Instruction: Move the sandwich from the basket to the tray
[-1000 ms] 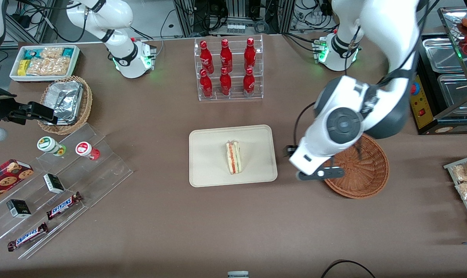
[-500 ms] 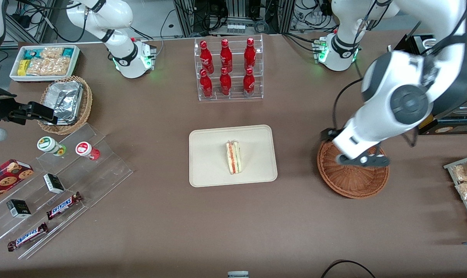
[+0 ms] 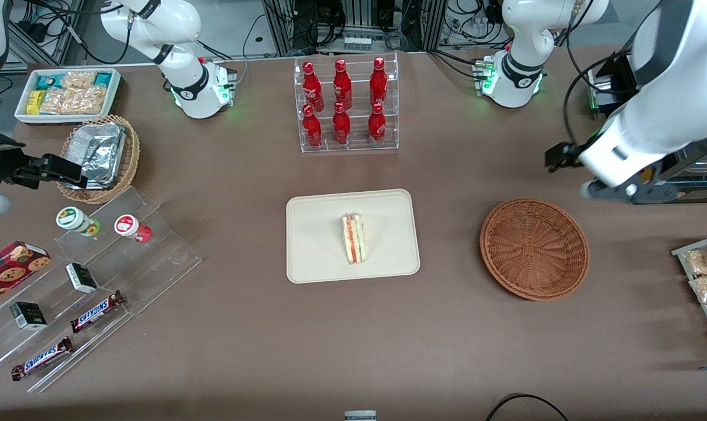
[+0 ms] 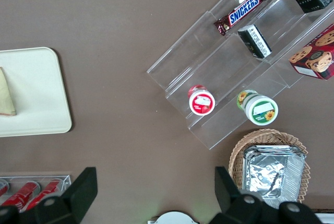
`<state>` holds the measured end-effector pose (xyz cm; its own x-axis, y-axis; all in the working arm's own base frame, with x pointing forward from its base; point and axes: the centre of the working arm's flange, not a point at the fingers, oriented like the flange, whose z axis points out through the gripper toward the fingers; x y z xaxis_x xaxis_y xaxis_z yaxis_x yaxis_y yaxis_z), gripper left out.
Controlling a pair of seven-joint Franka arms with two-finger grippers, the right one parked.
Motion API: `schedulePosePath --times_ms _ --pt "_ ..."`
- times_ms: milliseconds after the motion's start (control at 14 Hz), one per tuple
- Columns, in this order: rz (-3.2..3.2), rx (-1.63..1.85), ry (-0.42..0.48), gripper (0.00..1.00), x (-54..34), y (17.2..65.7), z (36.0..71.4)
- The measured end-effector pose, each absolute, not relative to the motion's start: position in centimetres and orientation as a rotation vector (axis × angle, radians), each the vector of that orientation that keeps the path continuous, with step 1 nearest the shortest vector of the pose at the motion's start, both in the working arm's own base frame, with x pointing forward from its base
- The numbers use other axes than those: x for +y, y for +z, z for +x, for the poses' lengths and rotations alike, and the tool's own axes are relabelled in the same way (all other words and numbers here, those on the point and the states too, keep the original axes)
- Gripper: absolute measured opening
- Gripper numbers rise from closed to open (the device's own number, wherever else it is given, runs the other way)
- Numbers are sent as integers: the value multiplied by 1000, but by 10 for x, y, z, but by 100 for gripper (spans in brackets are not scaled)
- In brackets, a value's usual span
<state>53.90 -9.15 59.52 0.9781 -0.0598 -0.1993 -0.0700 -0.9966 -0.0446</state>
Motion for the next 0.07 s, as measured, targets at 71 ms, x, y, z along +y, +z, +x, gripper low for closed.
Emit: schedulePosePath --times_ms 71 --pt "-3074 88 305 100 -78 605 534"
